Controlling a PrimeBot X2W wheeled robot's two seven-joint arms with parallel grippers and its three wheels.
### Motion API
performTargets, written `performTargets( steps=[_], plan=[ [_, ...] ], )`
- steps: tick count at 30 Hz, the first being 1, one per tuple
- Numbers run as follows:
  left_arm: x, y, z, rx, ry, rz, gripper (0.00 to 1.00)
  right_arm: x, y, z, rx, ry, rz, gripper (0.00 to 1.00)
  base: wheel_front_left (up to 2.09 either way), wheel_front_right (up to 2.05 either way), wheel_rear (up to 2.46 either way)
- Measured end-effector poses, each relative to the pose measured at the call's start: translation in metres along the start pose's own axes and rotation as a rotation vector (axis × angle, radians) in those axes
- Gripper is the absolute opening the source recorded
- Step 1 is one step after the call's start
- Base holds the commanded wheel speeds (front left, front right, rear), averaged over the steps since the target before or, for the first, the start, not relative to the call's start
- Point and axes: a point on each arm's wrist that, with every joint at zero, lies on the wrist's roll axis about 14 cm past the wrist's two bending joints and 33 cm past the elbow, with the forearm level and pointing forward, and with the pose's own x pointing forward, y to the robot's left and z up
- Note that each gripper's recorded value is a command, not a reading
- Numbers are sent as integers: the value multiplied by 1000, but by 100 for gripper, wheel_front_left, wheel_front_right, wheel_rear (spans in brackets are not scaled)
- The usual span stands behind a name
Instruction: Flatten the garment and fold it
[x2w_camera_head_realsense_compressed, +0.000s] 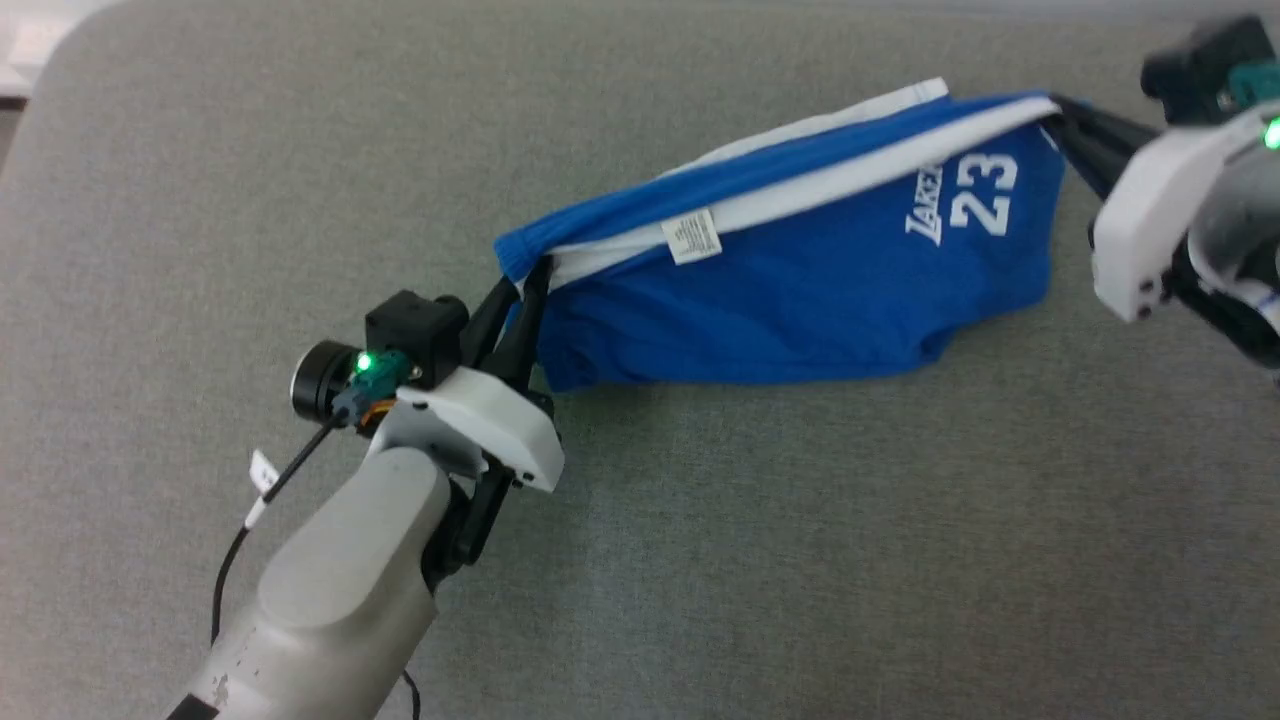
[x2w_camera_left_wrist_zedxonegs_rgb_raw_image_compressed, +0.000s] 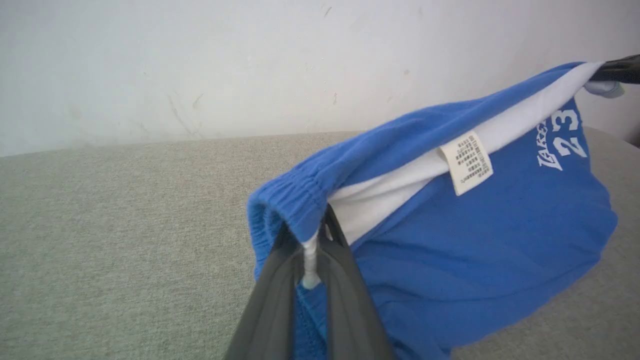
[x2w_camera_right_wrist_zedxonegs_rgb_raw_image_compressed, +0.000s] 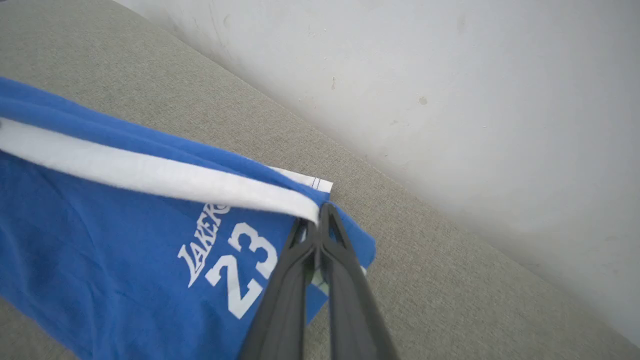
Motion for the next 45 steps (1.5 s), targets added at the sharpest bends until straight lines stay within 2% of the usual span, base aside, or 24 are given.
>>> performTargets(
  steps=[4, 11, 12, 13, 14, 19, 25, 28, 32, 36, 41, 45],
  plan=[
    [13, 10, -19, 1, 45, 27, 0, 41, -1, -11, 5, 33, 9, 0, 0, 0, 0],
    [17, 17, -48, -8, 106, 49, 0, 82, 18, -73, 14, 174, 47, 0, 0, 0, 0],
    [17, 18, -47, -2, 103, 53, 0, 85, 21, -76, 9, 179, 54, 5, 0, 0, 0],
    [16, 19, -46, 5, 98, 58, 33, 88, 24, -77, 2, 174, 63, 34, 0, 0, 0],
    [16, 20, -42, 12, 88, 59, 100, 90, 27, -75, 3, 165, 70, 98, 0, 0, 0],
    [10, 20, -10, 59, -12, 69, 100, 83, 32, -55, -38, 125, 106, 100, 0, 0, 0],
    [-12, 16, 40, 100, -172, 102, 100, 45, 6, -22, -106, 177, 98, 100, 0, 0, 0],
    [-24, 18, 63, 124, -244, 130, 100, 21, -4, -13, -125, 274, 98, 100, 0, 0, 0],
    [-39, 26, 89, 193, -322, 182, 100, -5, -8, -22, -146, 444, 116, 100, 0, 0, 0],
    [-51, 36, 109, 225, -386, 247, 100, -5, -4, -32, -87, 530, 137, 100, 0, 0, 0],
    [-53, 37, 107, 187, -394, 278, 100, 13, -1, -65, 50, 592, 132, 100, 0, 0, 0],
    [-55, 46, 102, 199, -374, 299, 100, 26, 26, -101, 163, 645, 179, 100, 0, 0, 0]
  ],
)
